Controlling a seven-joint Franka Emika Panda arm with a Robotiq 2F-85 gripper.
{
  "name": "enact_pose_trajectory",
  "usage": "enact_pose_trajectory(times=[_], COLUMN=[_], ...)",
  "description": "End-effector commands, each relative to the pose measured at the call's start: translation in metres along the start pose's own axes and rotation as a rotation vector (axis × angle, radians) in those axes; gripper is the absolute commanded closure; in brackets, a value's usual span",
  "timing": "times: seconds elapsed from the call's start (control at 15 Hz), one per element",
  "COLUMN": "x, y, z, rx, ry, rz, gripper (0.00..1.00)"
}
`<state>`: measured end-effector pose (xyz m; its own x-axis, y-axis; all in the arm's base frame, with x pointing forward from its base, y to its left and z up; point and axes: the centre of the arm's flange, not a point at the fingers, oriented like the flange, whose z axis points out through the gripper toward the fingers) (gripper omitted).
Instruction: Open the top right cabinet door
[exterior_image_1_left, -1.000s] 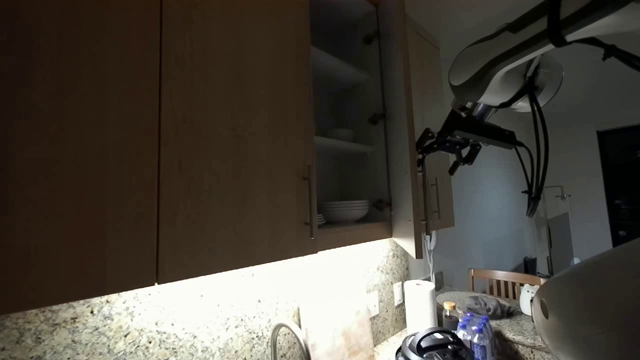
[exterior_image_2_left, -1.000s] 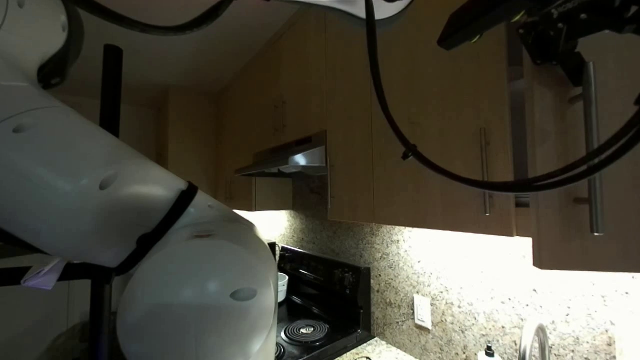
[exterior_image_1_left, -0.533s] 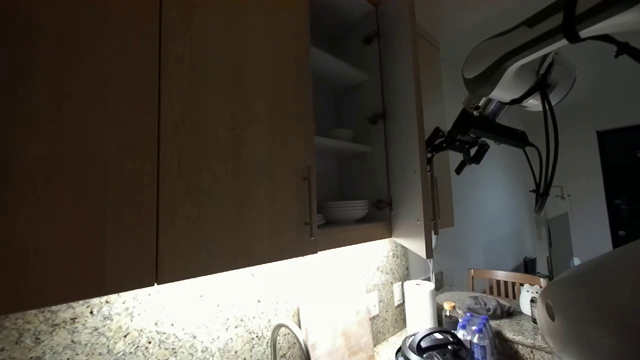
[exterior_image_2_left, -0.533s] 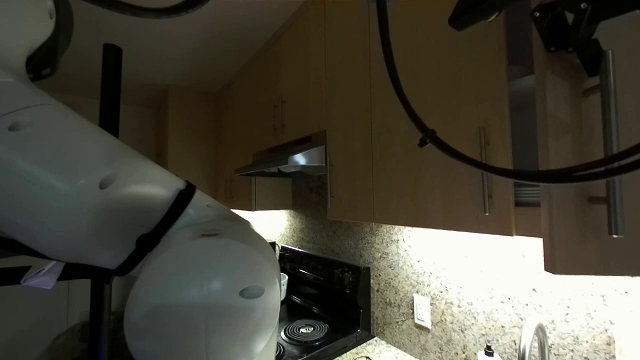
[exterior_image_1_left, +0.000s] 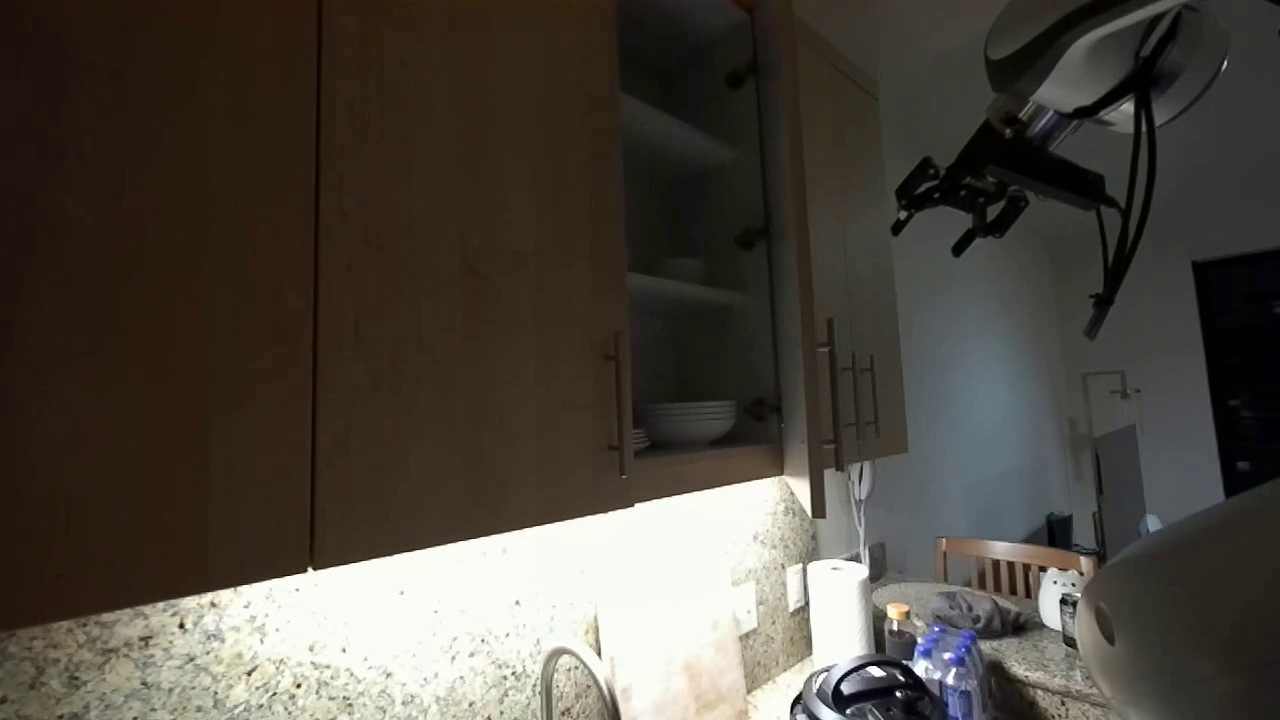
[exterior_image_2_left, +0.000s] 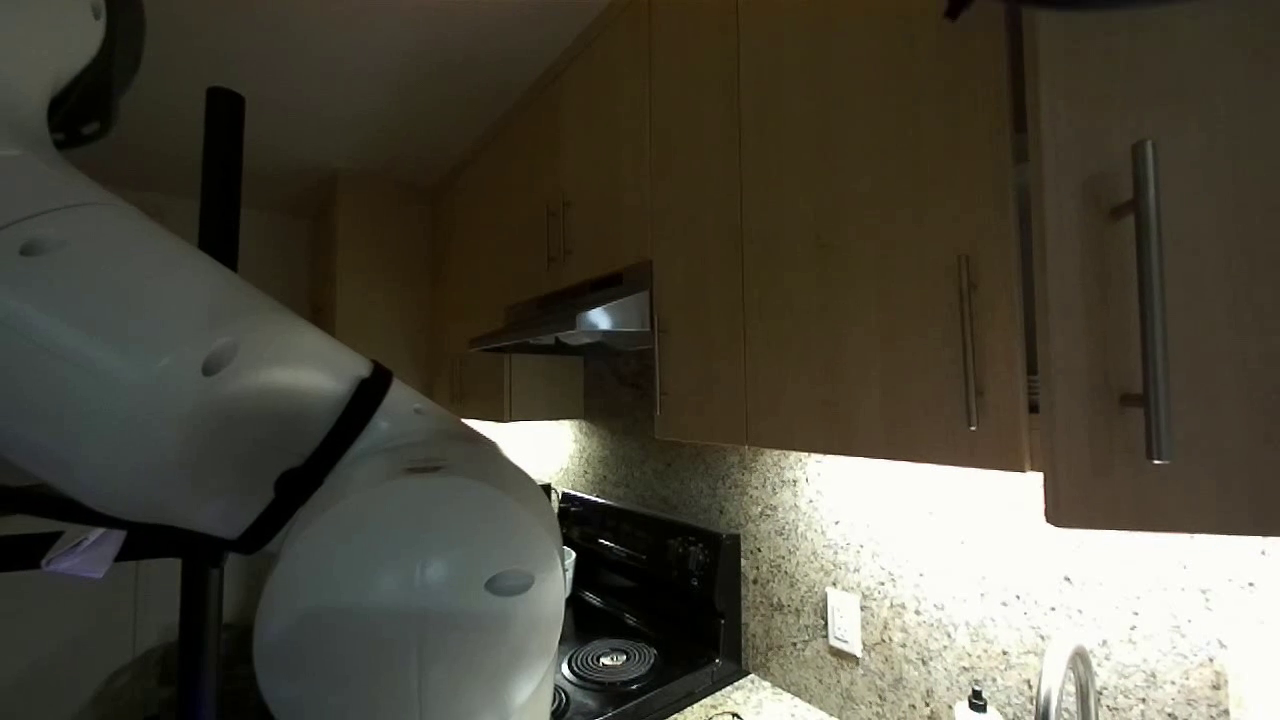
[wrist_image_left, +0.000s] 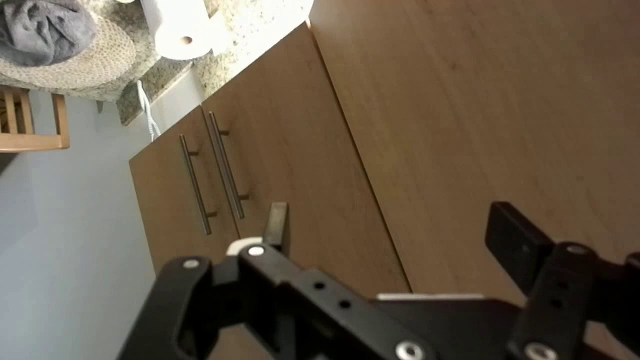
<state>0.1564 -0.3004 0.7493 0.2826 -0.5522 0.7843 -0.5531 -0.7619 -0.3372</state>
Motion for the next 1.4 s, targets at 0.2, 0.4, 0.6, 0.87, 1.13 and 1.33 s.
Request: enact_pose_trajectory(times=[0.2,0.4,0.6,0.87,1.13,1.33], x=[0.026,0.026,0.024,0.018,0.009,0.003], y=[-0.005,-0.011,-0.017,-0.025,-0.04,-0.054], z=[-0.005,-0.002,0.003,0.011,0.024,0.032], rx=[-0.039,-0.059,-0.084,-0.134,-0.162,-0.161], ry=[0.048,0.057,0.058,0.042,0.01,-0.012], rz=[-0.04,-0.067,-0.101,-0.16,-0.224,-0.261], gripper=[0.0,0.0,0.0,0.0,0.0,0.0])
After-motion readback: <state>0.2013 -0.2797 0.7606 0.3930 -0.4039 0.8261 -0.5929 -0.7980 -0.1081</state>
